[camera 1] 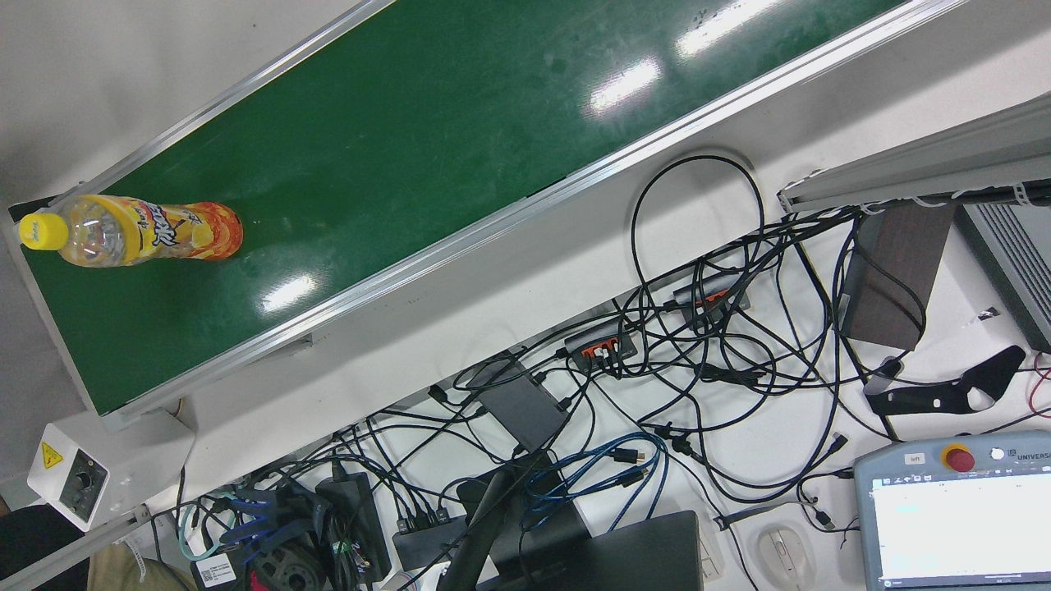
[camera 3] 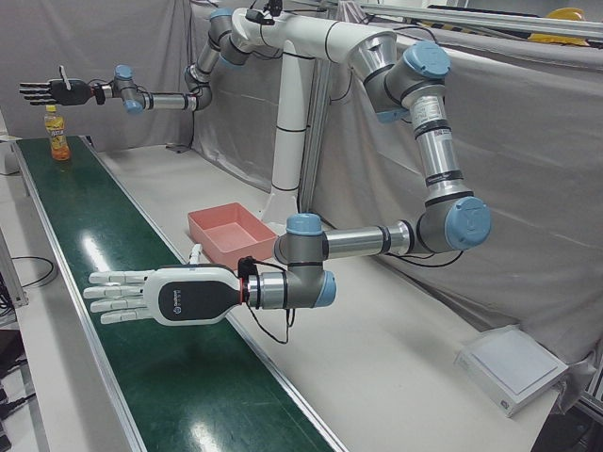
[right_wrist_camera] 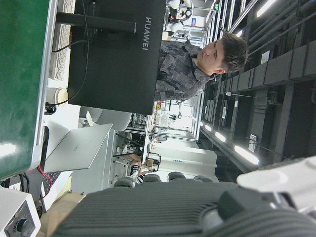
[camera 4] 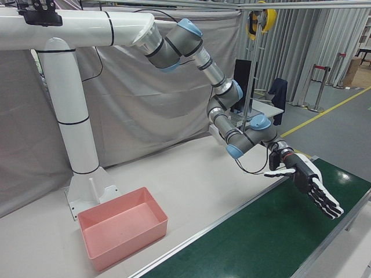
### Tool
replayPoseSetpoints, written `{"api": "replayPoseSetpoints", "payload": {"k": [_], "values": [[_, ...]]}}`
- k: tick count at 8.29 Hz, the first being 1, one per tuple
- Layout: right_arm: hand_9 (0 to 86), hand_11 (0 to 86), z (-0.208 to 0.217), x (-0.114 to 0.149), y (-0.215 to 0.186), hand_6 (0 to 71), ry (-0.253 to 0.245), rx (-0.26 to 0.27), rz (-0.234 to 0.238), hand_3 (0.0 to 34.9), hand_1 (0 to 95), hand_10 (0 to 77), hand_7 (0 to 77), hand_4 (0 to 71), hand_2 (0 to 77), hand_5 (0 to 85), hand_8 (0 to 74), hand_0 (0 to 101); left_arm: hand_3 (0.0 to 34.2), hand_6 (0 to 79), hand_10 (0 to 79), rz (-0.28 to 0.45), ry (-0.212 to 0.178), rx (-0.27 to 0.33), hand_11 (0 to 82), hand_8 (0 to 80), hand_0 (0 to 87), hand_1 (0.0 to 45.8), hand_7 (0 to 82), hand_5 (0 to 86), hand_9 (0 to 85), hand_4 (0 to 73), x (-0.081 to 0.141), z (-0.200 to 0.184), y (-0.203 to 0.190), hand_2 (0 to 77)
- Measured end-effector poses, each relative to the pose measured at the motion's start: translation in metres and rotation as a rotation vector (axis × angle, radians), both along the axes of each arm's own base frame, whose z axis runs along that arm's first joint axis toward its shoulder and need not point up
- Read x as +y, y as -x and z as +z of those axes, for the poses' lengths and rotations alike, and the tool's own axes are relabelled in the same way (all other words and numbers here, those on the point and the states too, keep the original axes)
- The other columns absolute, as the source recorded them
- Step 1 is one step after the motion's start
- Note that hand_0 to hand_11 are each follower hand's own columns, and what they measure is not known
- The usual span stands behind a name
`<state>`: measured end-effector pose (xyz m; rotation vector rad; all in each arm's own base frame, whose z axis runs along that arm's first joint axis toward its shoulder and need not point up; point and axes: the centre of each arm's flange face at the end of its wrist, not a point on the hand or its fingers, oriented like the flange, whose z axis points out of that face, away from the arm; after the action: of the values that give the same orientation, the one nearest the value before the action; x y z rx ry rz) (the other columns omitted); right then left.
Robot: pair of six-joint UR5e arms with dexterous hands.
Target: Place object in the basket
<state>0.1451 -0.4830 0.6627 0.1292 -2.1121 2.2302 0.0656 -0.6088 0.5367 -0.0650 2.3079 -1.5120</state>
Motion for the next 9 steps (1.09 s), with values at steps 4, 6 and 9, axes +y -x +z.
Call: {"api": "replayPoseSetpoints", "payload": {"k": [4,6,9], "values": [[0.0,0.0,0.0021,0.0002,0.0001,0.0,0.003,0.001,0.000,0.0,0.0,0.0,0.5,0.0,0.5,0.0,0.0,0,0.2,0.0,0.5,0.000,-0.012,0.003,1.6,0.0,64.8,8.2,0.5,1.1,0.5,6.0,-0.0011,-0.0040,0.0003,0.0],[0.0,0.0,0.0025,0.0002,0.0001,0.0,0.004,0.001,0.000,0.0,0.0,0.0,0.5,0.0,0.5,0.0,0.0,0,0.2,0.0,0.5,0.000,-0.014,0.004,1.6,0.0,64.8,8.2,0.5,1.1,0.5,6.0,-0.0013,-0.0047,0.0007,0.0],[0.0,0.0,0.0025,0.0002,0.0001,0.0,0.004,0.001,0.000,0.0,0.0,0.0,0.5,0.0,0.5,0.0,0.0,0,0.2,0.0,0.5,0.000,-0.018,0.004,1.6,0.0,66.7,8.2,0.5,1.1,0.5,6.0,-0.0009,-0.0074,0.0014,0.0]]}}
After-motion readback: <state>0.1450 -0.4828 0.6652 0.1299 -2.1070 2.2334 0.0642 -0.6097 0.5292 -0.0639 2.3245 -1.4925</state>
